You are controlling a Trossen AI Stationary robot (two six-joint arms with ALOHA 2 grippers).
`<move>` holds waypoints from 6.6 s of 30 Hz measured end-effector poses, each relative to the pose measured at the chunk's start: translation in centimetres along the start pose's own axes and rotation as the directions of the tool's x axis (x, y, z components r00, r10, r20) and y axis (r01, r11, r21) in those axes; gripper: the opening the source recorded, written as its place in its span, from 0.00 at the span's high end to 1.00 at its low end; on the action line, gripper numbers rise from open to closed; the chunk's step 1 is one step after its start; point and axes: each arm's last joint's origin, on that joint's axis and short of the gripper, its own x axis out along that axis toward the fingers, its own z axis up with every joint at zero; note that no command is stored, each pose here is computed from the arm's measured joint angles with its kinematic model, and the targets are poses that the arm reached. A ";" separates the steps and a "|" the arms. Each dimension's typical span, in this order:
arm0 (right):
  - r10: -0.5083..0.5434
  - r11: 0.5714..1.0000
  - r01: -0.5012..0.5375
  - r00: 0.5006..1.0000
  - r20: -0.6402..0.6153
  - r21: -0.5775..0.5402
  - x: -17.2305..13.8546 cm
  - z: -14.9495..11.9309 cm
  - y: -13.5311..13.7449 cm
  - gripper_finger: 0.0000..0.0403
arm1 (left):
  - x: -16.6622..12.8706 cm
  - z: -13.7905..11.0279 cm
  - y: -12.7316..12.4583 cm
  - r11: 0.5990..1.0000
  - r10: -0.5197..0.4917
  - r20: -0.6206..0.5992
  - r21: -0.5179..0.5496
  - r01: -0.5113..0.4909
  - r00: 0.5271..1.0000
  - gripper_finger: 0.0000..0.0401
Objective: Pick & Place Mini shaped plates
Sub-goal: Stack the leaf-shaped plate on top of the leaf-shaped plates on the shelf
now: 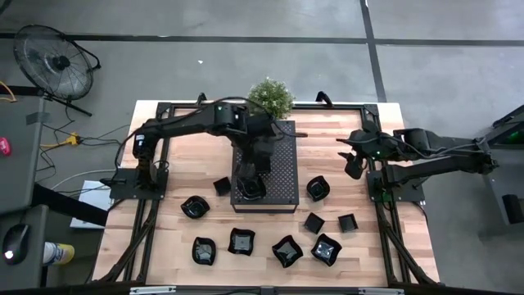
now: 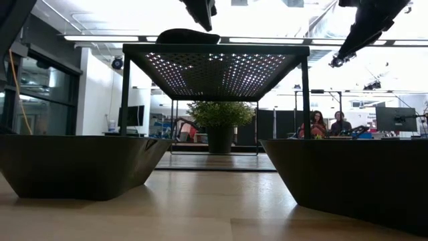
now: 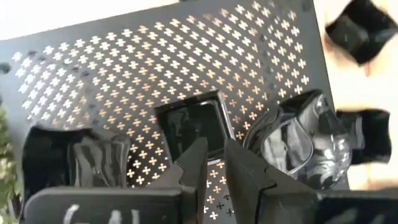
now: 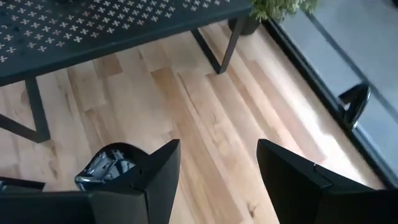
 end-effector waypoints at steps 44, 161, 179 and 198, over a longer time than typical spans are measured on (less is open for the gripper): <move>0.279 0.851 -0.114 0.925 -0.258 0.512 6.4 -5.9 1.9 0.48 | -5.7 -13.2 -7.9 0.721 0.332 0.425 -0.690 0.065 0.842 0.87; 0.266 0.519 0.204 0.884 -0.383 0.830 12.9 -9.6 6.5 0.99 | -5.9 -27.0 -8.3 0.864 0.322 0.705 -0.492 0.108 0.632 0.87; 0.253 0.523 0.151 0.912 -0.322 0.839 9.4 -8.9 4.7 1.00 | -5.8 -26.9 -8.3 0.844 0.323 0.703 -0.517 0.144 0.633 0.87; -0.028 0.698 0.118 0.990 -0.139 0.706 1.0 -0.9 2.4 1.00 | -4.8 -24.9 -8.1 0.763 0.390 0.668 -0.620 0.184 0.634 0.87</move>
